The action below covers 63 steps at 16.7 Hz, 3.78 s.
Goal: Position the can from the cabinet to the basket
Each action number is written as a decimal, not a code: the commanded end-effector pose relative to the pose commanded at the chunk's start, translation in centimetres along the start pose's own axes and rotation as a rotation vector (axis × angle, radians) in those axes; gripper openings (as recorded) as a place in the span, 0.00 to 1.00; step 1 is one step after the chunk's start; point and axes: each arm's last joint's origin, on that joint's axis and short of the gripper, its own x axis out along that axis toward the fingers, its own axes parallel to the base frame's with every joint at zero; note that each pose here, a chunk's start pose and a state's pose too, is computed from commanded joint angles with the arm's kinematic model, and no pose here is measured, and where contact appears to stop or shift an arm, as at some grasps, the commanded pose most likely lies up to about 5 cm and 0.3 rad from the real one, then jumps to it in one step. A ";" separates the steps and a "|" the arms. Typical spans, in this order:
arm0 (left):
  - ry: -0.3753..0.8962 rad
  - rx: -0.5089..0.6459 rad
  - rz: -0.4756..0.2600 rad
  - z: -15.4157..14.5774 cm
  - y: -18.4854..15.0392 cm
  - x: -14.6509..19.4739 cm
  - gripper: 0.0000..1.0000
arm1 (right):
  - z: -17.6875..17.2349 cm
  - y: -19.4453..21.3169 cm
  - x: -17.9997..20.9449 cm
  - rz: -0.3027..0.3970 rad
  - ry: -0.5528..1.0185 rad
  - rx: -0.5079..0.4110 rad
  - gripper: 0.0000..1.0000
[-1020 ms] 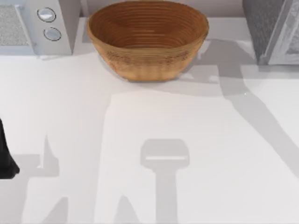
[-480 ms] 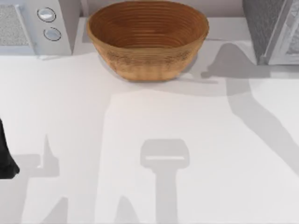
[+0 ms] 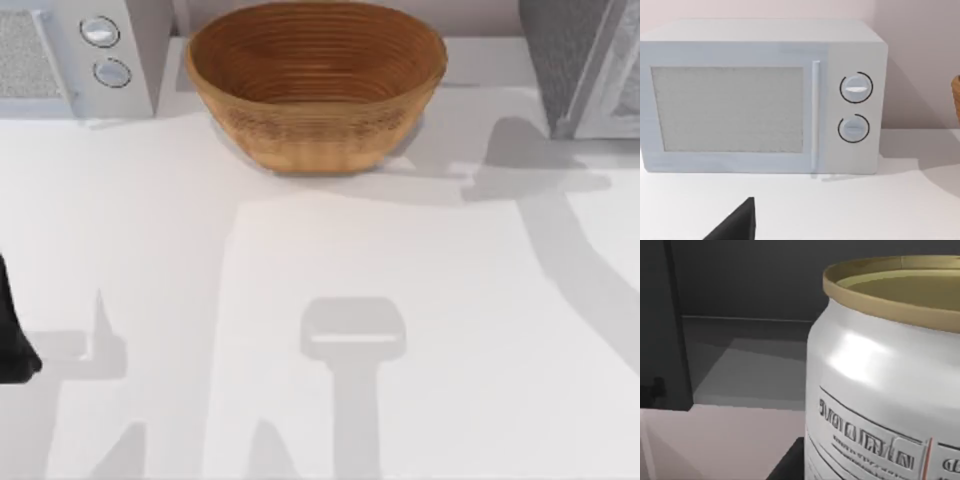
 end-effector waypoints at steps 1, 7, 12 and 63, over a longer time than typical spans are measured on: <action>0.000 0.000 0.000 0.0 0.0 0.0 1.00 | -1.7 -0.6 -0.2 0.013 0.017 -0.005 0.00; 0.000 0.000 0.000 0.0 0.0 0.0 1.00 | -13.7 -4.2 -2.8 0.052 0.066 -0.001 0.00; 0.000 0.000 0.000 0.0 0.0 0.0 1.00 | -24.2 -6.1 -4.6 0.026 0.034 0.013 0.00; 0.000 0.000 0.000 0.0 0.0 0.0 1.00 | -27.8 22.4 27.4 -0.095 -0.015 -0.004 0.00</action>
